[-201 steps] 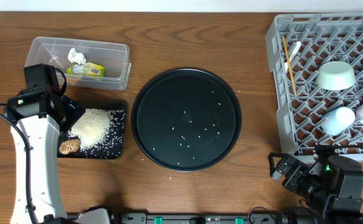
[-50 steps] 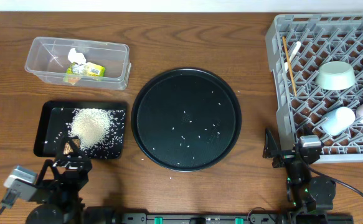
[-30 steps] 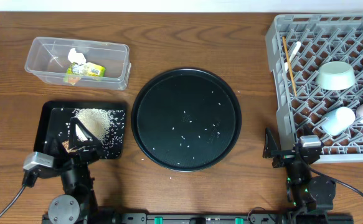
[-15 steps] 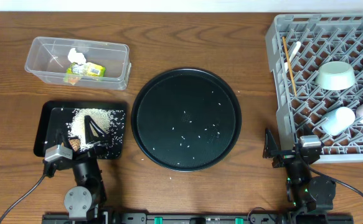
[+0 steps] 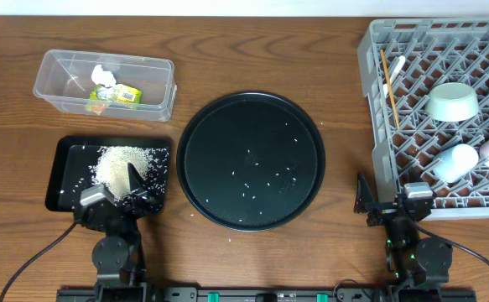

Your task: Sort waste into correct bins and load items into the dishwasher rack

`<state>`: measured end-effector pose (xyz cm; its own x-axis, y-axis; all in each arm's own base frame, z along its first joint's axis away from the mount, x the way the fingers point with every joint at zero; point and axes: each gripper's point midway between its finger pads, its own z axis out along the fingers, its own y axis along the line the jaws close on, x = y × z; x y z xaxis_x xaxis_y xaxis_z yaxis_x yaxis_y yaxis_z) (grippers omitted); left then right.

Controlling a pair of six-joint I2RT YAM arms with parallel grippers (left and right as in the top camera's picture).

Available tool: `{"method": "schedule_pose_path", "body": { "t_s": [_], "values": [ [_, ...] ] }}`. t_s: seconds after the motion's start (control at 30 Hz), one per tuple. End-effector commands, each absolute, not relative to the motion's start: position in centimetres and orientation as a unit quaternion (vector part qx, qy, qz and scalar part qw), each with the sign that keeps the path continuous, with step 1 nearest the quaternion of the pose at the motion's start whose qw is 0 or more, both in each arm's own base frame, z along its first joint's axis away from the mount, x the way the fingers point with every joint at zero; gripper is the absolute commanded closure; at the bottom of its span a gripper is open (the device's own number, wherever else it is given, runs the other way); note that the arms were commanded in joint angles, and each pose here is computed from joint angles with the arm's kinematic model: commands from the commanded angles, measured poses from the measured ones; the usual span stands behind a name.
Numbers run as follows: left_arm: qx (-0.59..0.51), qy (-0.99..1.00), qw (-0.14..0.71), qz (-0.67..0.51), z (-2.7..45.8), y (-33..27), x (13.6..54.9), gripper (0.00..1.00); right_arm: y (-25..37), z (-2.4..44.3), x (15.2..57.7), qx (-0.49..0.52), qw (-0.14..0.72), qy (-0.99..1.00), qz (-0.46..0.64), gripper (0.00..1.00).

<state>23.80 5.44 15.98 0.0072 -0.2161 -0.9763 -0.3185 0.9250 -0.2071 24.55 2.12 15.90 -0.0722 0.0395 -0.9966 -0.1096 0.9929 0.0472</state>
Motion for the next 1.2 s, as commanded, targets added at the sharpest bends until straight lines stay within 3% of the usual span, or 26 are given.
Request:
{"method": "schedule_pose_path", "body": {
  "t_s": [0.0,0.3,1.17],
  "values": [
    [-0.163,0.733,0.657,0.061,14.2,5.3,23.6,0.02,2.0,15.9,24.5,-0.017,0.681,0.73,0.055,0.01],
    [-0.21,0.724,0.656,-0.034,14.1,3.9,24.0,0.02,2.0,15.9,24.5,-0.017,0.681,0.73,0.055,0.01],
    [-0.085,0.75,0.652,0.074,14.0,3.8,24.0,0.02,2.0,15.9,24.5,-0.017,0.681,0.73,0.055,0.01]
  ]
}}
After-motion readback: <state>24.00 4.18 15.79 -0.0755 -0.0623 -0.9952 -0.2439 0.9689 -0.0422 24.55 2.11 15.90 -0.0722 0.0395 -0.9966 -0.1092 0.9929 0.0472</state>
